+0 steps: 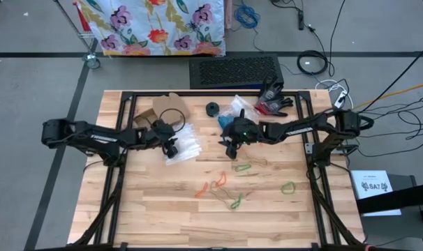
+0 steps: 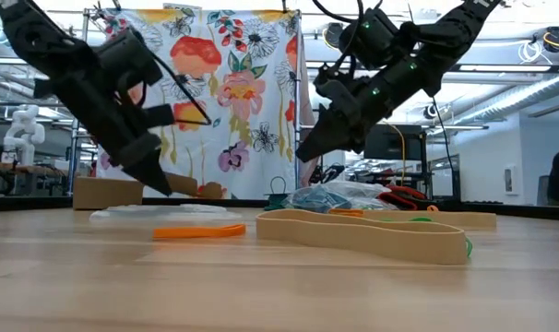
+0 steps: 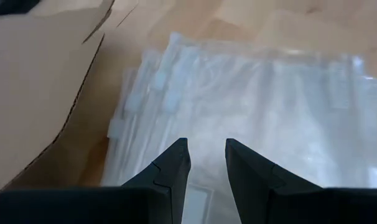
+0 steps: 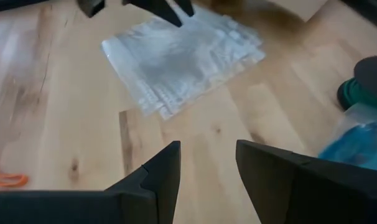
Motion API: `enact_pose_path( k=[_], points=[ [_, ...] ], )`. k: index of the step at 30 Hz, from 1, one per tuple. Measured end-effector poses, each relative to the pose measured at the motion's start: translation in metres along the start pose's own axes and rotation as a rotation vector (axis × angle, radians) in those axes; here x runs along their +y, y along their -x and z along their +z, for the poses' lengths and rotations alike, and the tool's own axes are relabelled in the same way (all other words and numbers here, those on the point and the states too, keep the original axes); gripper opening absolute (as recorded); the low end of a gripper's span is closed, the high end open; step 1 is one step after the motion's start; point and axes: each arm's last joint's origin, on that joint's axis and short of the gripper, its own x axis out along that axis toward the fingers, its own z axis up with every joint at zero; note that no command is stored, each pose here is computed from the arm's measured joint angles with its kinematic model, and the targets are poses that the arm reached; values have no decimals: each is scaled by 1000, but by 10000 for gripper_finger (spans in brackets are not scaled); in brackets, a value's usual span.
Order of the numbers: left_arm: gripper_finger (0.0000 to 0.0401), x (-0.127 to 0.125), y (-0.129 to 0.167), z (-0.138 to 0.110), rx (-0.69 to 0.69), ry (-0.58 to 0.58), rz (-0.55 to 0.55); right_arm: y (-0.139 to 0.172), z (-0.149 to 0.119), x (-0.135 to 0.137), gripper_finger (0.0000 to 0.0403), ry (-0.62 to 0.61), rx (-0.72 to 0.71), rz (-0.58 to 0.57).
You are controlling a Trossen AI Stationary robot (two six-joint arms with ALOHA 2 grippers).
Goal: Sort rubber bands
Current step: Open the transparent zip bag
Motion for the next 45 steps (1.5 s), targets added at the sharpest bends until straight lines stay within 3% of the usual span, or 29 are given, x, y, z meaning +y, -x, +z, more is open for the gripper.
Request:
enact_pose_path(
  k=[10, 14, 17, 24, 32, 38, 45],
  points=[
    [108, 8, -27, -8, 80, 37, 44, 0, -2, 12, 146, 11, 4, 30],
    [59, 6, -31, -9, 87, 67, 23, 0, -3, 15, 146, 9, 4, 37],
    [11, 2, -27, -3, 64, 74, -28, 0, -3, 16, 146, -1, 4, 39],
    [4, -6, -10, 18, -51, 54, -105, 0, -1, 16, 146, -1, -16, 43],
    [2, -15, 5, 34, -131, 14, -195, 2, 14, 16, 146, 48, -156, 97],
    [1, -32, 14, 45, -194, -110, -228, 2, 21, 8, 146, 6, -210, 119],
    [0, -56, 30, 52, -302, -334, -13, 2, 23, -3, 146, -90, -216, 110]
  ],
)
